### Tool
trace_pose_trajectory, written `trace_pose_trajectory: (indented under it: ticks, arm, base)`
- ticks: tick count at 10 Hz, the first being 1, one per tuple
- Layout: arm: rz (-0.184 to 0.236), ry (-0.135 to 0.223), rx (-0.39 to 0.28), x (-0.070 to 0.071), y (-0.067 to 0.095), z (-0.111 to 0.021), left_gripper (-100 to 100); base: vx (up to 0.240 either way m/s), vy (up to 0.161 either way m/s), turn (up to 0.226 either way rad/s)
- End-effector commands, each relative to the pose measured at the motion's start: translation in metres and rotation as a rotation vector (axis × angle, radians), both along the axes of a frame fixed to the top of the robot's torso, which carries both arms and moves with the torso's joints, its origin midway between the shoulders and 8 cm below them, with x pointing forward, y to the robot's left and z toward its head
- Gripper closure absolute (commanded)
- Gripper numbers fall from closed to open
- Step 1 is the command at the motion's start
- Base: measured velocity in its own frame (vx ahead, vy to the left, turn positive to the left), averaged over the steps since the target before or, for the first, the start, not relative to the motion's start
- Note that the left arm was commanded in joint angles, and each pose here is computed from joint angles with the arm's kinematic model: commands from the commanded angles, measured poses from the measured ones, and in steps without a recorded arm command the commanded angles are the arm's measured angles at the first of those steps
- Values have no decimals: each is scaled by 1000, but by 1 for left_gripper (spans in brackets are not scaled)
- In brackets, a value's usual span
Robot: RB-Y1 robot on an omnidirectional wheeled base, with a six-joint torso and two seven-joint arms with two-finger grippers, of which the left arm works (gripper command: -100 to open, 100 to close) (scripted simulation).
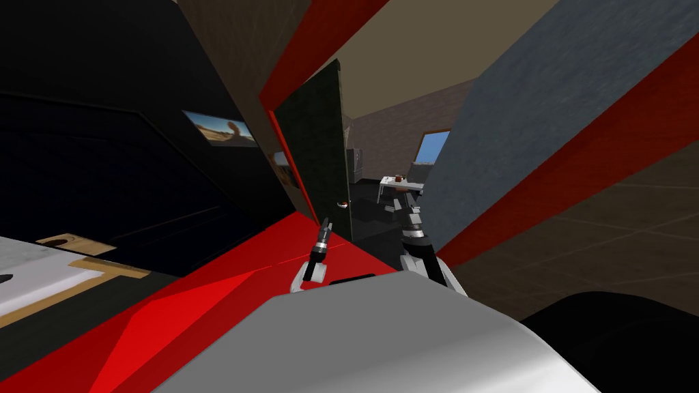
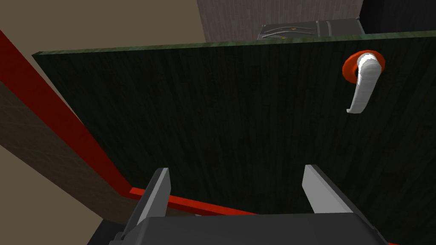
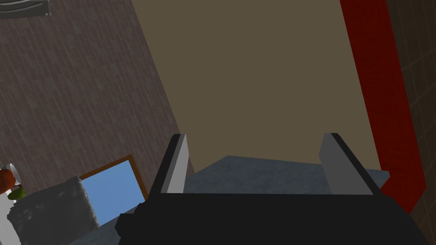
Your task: Push the door open
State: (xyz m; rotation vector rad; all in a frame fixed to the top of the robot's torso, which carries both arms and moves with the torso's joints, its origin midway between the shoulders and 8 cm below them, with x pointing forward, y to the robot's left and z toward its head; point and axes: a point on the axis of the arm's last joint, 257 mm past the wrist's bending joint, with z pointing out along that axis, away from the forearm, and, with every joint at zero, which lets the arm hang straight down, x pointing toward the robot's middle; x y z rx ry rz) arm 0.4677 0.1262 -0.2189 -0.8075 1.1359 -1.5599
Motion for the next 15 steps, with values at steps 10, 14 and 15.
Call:
trace_pose_trajectory:
  ticks: [10,14,15]
  arm:
    - [-117,130,37,-1,-46,-73,-100]
    - [-161,178,53,-6,-61,-98,-100]
    - [-171,190,57,-7,-65,-105,-100]
  base:
    - [84,68,-26]
    - [92,76,-27]
    - [94,53,-28]
